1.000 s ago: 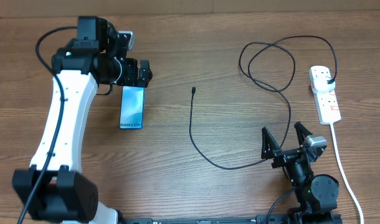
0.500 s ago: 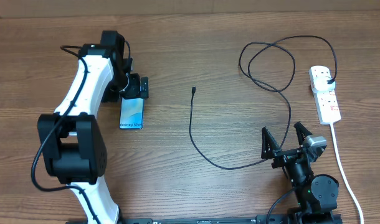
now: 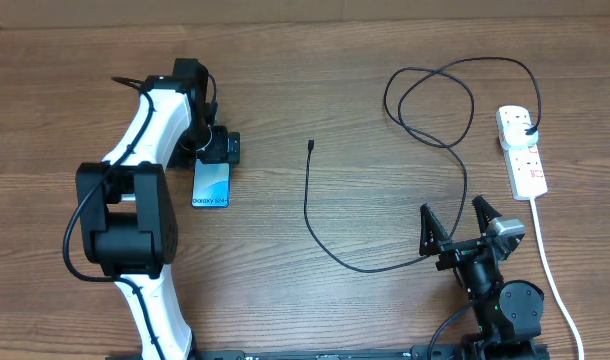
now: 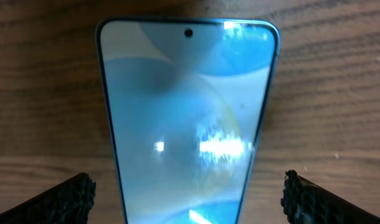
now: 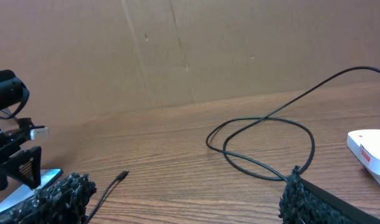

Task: Plug charger to phone and switch on socket
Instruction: 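Close the left gripper on the smartphone's top edge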

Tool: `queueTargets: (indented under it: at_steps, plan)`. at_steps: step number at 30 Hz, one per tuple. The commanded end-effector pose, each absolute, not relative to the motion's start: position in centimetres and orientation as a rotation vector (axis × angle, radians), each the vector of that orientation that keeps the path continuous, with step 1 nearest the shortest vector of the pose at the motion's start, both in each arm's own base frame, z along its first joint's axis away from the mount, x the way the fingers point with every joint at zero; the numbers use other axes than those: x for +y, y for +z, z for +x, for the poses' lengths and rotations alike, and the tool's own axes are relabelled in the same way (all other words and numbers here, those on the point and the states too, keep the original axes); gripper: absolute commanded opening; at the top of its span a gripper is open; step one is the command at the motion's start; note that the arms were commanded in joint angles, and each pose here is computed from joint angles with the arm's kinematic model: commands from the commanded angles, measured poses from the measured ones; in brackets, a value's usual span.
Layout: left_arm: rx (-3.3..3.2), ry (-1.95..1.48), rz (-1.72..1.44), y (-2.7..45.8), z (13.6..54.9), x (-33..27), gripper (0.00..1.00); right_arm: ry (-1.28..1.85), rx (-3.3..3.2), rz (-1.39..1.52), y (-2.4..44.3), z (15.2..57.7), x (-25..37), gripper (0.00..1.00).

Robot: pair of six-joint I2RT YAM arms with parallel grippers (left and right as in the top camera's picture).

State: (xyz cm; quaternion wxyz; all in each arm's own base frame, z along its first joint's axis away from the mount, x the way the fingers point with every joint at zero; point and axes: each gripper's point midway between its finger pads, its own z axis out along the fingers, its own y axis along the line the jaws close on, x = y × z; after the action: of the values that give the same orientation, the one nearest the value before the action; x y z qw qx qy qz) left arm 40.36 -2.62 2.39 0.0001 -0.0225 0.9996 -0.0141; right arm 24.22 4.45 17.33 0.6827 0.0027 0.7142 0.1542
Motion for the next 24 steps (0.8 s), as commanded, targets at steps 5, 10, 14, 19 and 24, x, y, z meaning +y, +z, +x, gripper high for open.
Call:
queueTargets:
  at_steps: [5,10,14,19,24]
  plan:
    - [3.114,-0.022,0.042,1.9,41.3,-3.6,0.96,0.339,1.595,0.009,17.2,24.2,4.3,1.00]
    - [3.100,0.024,0.065,1.4,41.5,-3.9,0.97,0.340,1.595,0.009,17.2,24.2,4.3,1.00]
    - [3.118,0.028,0.051,0.7,40.8,-3.8,0.95,0.340,1.595,0.009,17.2,24.2,4.3,1.00]
    - [3.152,0.055,0.035,-0.3,39.6,-3.3,0.95,0.340,1.595,0.009,17.2,24.2,4.3,1.00]
    - [3.163,0.063,0.036,-0.6,39.2,-3.2,0.94,0.339,1.595,0.009,17.2,24.2,4.3,1.00]
